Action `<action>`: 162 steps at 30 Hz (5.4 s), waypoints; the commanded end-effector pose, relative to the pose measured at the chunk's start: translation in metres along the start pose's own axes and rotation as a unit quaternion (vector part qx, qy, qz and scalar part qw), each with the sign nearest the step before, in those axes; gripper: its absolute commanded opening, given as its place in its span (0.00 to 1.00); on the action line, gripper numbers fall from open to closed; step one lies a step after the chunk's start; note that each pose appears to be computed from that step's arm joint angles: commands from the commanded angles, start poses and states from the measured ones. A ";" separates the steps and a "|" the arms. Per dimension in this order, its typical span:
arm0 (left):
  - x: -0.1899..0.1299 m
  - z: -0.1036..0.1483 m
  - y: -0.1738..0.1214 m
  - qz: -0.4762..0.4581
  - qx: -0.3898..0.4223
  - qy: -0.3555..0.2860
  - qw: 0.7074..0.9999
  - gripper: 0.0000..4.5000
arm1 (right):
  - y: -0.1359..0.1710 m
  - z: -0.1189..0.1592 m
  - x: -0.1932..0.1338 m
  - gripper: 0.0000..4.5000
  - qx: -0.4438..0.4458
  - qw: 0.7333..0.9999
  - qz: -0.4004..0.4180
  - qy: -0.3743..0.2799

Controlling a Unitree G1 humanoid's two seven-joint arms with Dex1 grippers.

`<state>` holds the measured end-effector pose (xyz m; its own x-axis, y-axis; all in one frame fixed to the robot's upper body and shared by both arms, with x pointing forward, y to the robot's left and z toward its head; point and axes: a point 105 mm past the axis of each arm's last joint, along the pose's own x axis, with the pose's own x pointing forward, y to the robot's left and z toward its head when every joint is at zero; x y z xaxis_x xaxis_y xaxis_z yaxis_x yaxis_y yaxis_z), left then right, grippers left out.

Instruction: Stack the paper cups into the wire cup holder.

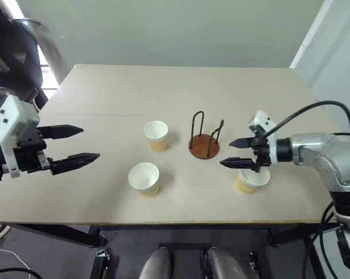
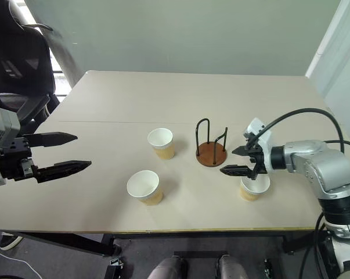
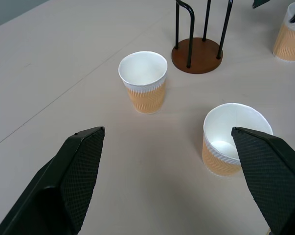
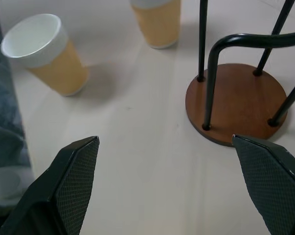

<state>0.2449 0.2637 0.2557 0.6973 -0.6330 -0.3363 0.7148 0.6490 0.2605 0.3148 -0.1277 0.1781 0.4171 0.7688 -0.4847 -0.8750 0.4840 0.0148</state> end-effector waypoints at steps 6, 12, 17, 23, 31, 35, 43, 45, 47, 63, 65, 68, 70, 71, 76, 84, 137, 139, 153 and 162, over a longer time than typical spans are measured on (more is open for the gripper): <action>-0.009 0.019 -0.006 0.013 0.032 -0.008 0.999 0.99 | -0.017 0.014 0.019 1.00 0.006 0.999 -0.051 -0.017; -0.013 0.019 -0.016 0.000 0.022 -0.008 1.000 0.99 | -0.021 0.019 0.034 1.00 0.013 0.998 -0.060 -0.027; -0.015 0.019 -0.018 0.006 0.020 -0.006 1.000 0.99 | -0.014 0.023 0.046 1.00 0.010 0.998 -0.048 -0.036; -0.016 0.018 -0.017 0.016 0.019 -0.004 1.000 1.00 | -0.015 0.035 0.053 0.96 0.005 0.997 -0.052 -0.059; -0.016 0.017 -0.016 0.020 0.019 -0.004 1.000 1.00 | -0.015 0.038 0.053 0.39 -0.005 0.997 -0.054 -0.063; -0.017 0.016 -0.015 0.022 0.020 -0.003 1.000 1.00 | -0.017 0.034 0.051 0.06 -0.006 0.997 -0.060 -0.057; -0.018 0.017 -0.012 0.019 0.022 0.001 1.000 1.00 | 0.001 0.027 0.038 0.01 -0.061 0.997 0.016 -0.053; -0.017 0.017 -0.012 0.015 0.023 0.001 1.000 1.00 | 0.015 0.029 0.034 0.01 -0.085 0.993 0.058 -0.061; -0.016 0.018 -0.012 0.010 0.023 0.001 1.000 1.00 | 0.032 0.030 0.030 0.01 -0.101 0.987 0.103 -0.068; -0.007 0.021 -0.013 -0.014 0.030 0.001 0.999 1.00 | 0.067 0.006 0.030 0.01 -0.167 0.972 0.160 -0.031; -0.006 0.021 -0.013 -0.017 0.031 0.000 0.999 1.00 | 0.067 0.006 0.032 0.01 -0.171 0.972 0.157 -0.030; -0.006 0.022 -0.013 -0.018 0.032 0.000 0.999 1.00 | 0.069 0.006 0.032 0.01 -0.172 0.972 0.160 -0.032; -0.006 0.022 -0.013 -0.018 0.032 0.000 0.999 1.00 | 0.069 0.006 0.032 0.01 -0.173 0.971 0.161 -0.033; -0.006 0.022 -0.013 -0.018 0.032 0.001 0.999 1.00 | 0.070 0.006 0.032 0.01 -0.173 0.971 0.162 -0.033; -0.005 0.022 -0.013 -0.020 0.032 0.001 0.999 1.00 | 0.070 0.000 0.034 0.01 -0.191 0.967 0.170 -0.019; -0.005 0.023 -0.013 -0.019 0.034 0.001 0.999 1.00 | 0.065 -0.004 0.036 0.25 -0.217 0.963 0.158 0.001; 0.044 0.042 -0.072 -0.252 0.106 0.003 0.962 1.00 | 0.036 -0.033 -0.063 1.00 -0.297 0.931 0.120 0.173; 0.042 0.043 -0.072 -0.249 0.107 0.001 0.963 1.00 | 0.035 -0.038 -0.060 1.00 -0.296 0.931 0.122 0.178; 0.038 0.042 -0.073 -0.236 0.101 0.005 0.966 1.00 | 0.029 -0.051 -0.047 0.50 -0.293 0.929 0.125 0.188; 0.036 0.042 -0.072 -0.230 0.102 0.006 0.968 1.00 | 0.026 -0.054 -0.043 0.00 -0.295 0.928 0.127 0.191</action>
<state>0.2244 0.1766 0.2523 0.2810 -0.8345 -0.4739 0.9570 0.2066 0.2038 0.2595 -0.1729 0.1486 0.1517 0.5731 -0.8053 -0.9698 -0.0711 -0.2332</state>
